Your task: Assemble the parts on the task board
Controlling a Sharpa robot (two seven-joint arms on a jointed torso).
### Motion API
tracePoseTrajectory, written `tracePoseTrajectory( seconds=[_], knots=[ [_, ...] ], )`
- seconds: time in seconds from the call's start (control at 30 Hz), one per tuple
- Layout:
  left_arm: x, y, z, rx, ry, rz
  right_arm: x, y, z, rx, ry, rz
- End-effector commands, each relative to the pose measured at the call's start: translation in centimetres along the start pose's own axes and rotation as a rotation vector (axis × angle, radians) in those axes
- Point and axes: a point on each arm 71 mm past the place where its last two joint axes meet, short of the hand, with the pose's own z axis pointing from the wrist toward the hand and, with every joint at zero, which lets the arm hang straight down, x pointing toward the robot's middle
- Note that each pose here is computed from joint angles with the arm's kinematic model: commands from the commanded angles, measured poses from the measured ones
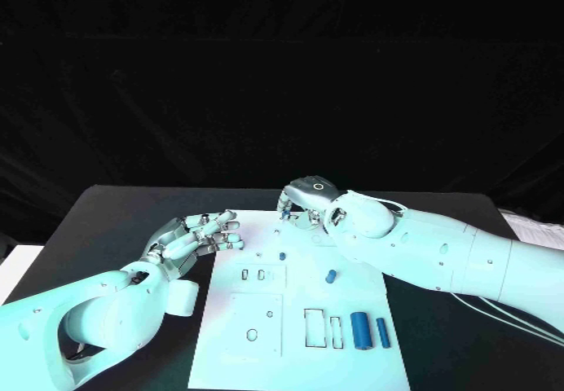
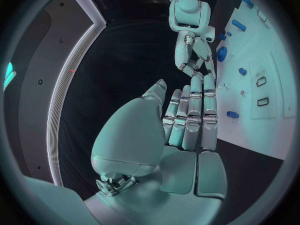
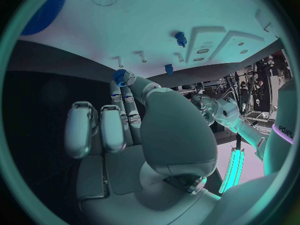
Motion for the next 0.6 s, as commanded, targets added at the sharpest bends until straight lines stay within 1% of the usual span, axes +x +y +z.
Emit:
tracePoseTrajectory(
  seconds=[0.03,0.3,0.6],
  knots=[
    [0.36,-0.18,-0.02,0.010,0.024,-0.010,0.1,0.1,0.3,-0.009,-0.007,-0.017],
    [0.49,-0.31,-0.05,0.012,0.028,-0.010,0.5,0.2,0.8,-0.008,0.017,-0.020],
    [0.64,-0.44,-0.02,0.014,0.032,-0.010,1.5,0.4,1.3,-0.004,0.062,-0.023]
  ],
)
